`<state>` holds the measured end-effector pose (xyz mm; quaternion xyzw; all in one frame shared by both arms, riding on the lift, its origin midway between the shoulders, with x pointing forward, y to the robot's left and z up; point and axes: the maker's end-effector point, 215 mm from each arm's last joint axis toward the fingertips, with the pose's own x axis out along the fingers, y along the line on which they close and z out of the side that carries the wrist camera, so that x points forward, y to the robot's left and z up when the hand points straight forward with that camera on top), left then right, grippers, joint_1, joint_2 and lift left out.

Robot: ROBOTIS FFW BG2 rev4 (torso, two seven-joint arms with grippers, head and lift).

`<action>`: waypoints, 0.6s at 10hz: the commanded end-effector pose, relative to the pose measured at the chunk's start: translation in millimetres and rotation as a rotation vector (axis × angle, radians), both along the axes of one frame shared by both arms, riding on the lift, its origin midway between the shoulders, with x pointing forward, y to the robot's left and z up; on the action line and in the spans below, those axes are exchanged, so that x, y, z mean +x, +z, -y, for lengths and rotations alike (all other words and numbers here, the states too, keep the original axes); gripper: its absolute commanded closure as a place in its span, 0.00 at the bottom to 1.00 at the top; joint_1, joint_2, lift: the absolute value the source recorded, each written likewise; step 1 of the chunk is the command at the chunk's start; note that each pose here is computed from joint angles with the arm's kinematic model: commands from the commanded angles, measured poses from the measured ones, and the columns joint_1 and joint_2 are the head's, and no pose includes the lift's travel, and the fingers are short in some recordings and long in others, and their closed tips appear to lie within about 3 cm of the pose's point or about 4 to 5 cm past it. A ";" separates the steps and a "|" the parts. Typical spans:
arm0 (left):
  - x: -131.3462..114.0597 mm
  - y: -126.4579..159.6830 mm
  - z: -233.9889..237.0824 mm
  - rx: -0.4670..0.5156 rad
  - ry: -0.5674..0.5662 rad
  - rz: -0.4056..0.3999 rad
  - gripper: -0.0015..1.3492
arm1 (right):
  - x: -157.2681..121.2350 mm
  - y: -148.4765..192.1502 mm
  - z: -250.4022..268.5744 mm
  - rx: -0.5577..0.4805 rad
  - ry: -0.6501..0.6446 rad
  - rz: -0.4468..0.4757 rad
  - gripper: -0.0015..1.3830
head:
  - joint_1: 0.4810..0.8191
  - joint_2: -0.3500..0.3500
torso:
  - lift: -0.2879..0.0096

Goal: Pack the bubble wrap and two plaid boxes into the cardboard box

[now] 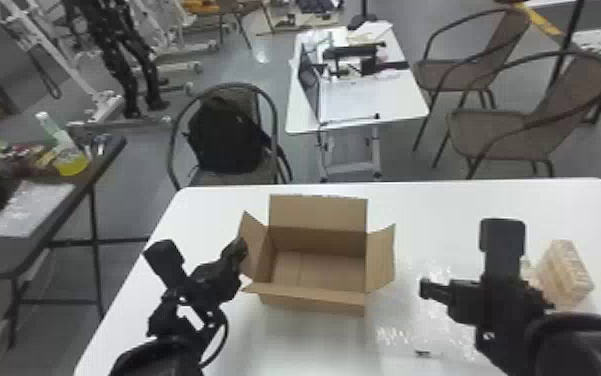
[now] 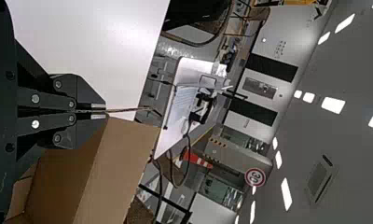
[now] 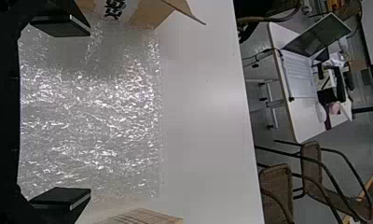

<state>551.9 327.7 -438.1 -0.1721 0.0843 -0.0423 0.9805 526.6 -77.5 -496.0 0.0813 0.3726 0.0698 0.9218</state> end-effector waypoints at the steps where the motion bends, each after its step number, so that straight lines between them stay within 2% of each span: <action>1: 1.8 1.2 2.3 0.006 -0.003 0.001 0.90 | 0.2 -26.8 -8.0 0.029 0.002 -0.086 0.07 | 0.63 0.86 | 0.92; 6: 3.5 1.1 -9.5 0.042 0.004 -0.009 0.90 | -22.2 -89.0 -14.5 -0.014 0.028 -0.255 0.07 | 0.63 0.88 | 0.92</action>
